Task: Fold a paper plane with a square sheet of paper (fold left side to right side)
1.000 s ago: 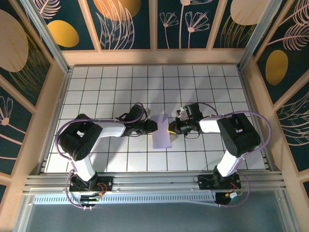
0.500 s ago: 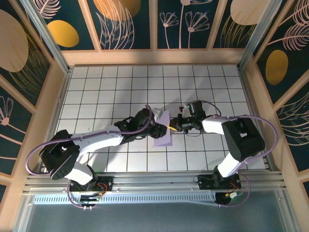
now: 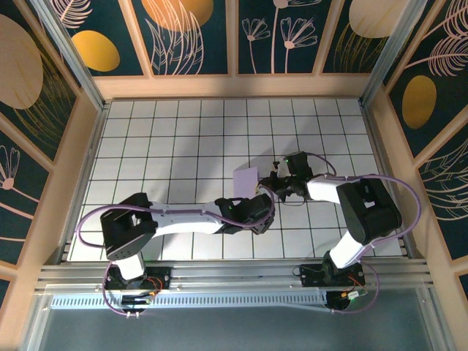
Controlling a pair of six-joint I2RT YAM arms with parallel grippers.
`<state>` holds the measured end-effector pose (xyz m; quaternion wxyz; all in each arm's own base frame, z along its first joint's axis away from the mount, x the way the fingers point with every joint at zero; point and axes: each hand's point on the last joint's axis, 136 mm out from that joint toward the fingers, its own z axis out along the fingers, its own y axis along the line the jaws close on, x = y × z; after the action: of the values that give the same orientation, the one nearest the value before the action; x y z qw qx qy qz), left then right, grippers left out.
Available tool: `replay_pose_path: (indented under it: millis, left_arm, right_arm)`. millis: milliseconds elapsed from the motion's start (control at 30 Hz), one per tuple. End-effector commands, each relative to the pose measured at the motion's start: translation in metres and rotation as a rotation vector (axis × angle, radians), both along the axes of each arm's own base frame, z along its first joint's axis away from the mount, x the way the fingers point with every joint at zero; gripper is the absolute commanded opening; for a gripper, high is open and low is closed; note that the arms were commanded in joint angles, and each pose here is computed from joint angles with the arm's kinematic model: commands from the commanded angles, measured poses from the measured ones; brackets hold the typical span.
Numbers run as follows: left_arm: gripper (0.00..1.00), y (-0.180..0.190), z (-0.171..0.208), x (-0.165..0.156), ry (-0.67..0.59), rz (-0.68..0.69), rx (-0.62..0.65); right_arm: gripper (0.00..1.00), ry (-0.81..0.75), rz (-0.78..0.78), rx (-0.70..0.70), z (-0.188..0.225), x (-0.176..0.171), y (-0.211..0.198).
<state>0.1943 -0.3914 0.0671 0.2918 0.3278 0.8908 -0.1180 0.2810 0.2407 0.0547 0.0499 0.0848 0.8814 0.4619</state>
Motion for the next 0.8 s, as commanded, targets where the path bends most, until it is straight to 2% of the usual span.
replay_pose_path:
  millis: [0, 100, 167, 367, 467, 600, 767]
  left_arm:
    - [0.64, 0.014, -0.007, 0.01, -0.055, 0.036, 0.111]
    - [0.63, 0.014, -0.012, 0.013, -0.06, 0.04, 0.135]
    - [0.57, 0.016, -0.015, 0.015, -0.069, 0.048, 0.152]
    - [0.22, 0.013, -0.007, 0.016, -0.077, 0.047, 0.128]
    - [0.09, 0.012, -0.004, 0.014, -0.067, 0.046, 0.109]
    - [0.01, 0.011, 0.0, 0.012, -0.05, 0.05, 0.085]
    - [0.0, 0.009, 0.006, 0.014, 0.027, 0.055, -0.011]
  right_arm:
    - [0.0, -0.005, -0.006, 0.018, 0.007, 0.0, -0.002]
    - [0.0, -0.007, -0.003, 0.019, 0.007, 0.0, -0.002]
    - [0.0, -0.005, -0.003, 0.017, 0.006, -0.001, -0.002]
    - [0.0, -0.008, -0.001, -0.007, 0.002, 0.001, -0.004]
    - [0.01, -0.025, 0.01, -0.021, 0.004, 0.005, -0.004]
    - [0.15, -0.068, 0.019, -0.056, 0.013, 0.018, -0.007]
    - [0.32, -0.166, -0.016, -0.107, 0.036, 0.04, -0.024]
